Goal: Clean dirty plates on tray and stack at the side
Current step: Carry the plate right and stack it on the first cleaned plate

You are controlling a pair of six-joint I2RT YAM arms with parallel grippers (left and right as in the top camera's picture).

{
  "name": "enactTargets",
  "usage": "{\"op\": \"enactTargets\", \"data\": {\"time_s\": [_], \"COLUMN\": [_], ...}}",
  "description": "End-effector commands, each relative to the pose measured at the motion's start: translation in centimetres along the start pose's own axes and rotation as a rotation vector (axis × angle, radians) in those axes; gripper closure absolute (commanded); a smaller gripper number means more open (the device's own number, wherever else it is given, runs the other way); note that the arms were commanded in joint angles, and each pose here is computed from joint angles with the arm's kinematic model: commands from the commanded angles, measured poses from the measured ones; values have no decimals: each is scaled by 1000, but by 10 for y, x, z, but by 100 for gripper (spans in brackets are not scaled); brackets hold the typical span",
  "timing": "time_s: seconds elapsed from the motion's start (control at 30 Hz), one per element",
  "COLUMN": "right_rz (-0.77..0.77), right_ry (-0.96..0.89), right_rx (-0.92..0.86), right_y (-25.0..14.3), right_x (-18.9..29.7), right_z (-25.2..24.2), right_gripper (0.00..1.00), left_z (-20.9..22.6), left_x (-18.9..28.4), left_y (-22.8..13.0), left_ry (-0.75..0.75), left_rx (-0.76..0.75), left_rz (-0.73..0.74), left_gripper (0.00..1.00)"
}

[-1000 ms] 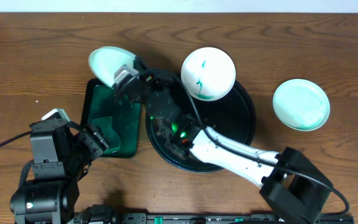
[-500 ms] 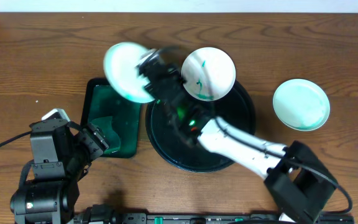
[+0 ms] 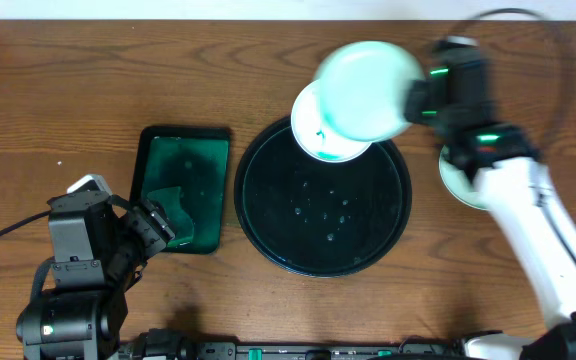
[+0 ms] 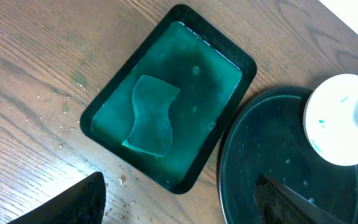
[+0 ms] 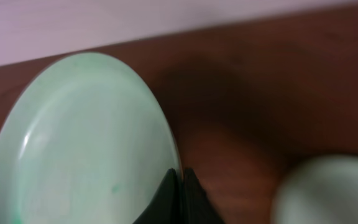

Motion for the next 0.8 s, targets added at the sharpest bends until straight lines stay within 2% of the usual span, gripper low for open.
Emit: {"op": "enactTargets", "data": {"time_s": [0.0, 0.17, 0.3, 0.43, 0.47, 0.5, 0.53, 0.57, 0.7, 0.77], "right_rz": [117, 313, 402, 479, 494, 508, 501, 477, 331, 210], "right_ry": [-109, -271, -352, -196, -194, -191, -168, -140, 60, 228], "right_rx": [-183, -372, -492, -497, -499, -498, -530, -523, -353, -181], "right_y": [-11, -47, -71, -89, -91, -94, -92, -87, -54, -28], "right_x": [1, 0, -6, -24, -28, -31, -33, -33, -24, -14], "right_z": [-69, -149, -195, -206, -206, -205, -199, -195, -158, -114], "right_gripper": [99, 99, 99, 99, 96, 74, 44, 40, 46, 59], "left_z": [-1, -1, -1, -1, -1, -1, -1, -1, -1, -1], "left_x": [3, 3, 3, 3, 3, 3, 3, 3, 3, 3], "left_y": [2, 2, 2, 2, 2, 2, 2, 2, 2, 2], "left_ry": [-4, -4, -4, -4, -4, -4, -4, -4, -4, -4], "left_rx": [0, 0, 0, 0, 0, 0, 0, 0, 0, 0], "left_rz": [-11, -11, -11, -11, -11, -11, -11, -11, -11, -11], "left_gripper": [23, 23, 23, 23, 23, 23, 23, 23, 23, 23]}}
Point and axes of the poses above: each gripper's point midway between its finger pads, its own x axis back along the fingers, its own z axis along the line the jaws close on, y = z × x, the point moved 10 cm from there along x, back along the fingers, and after that the axes turned 11 degrees about x, right-handed, at the moved point
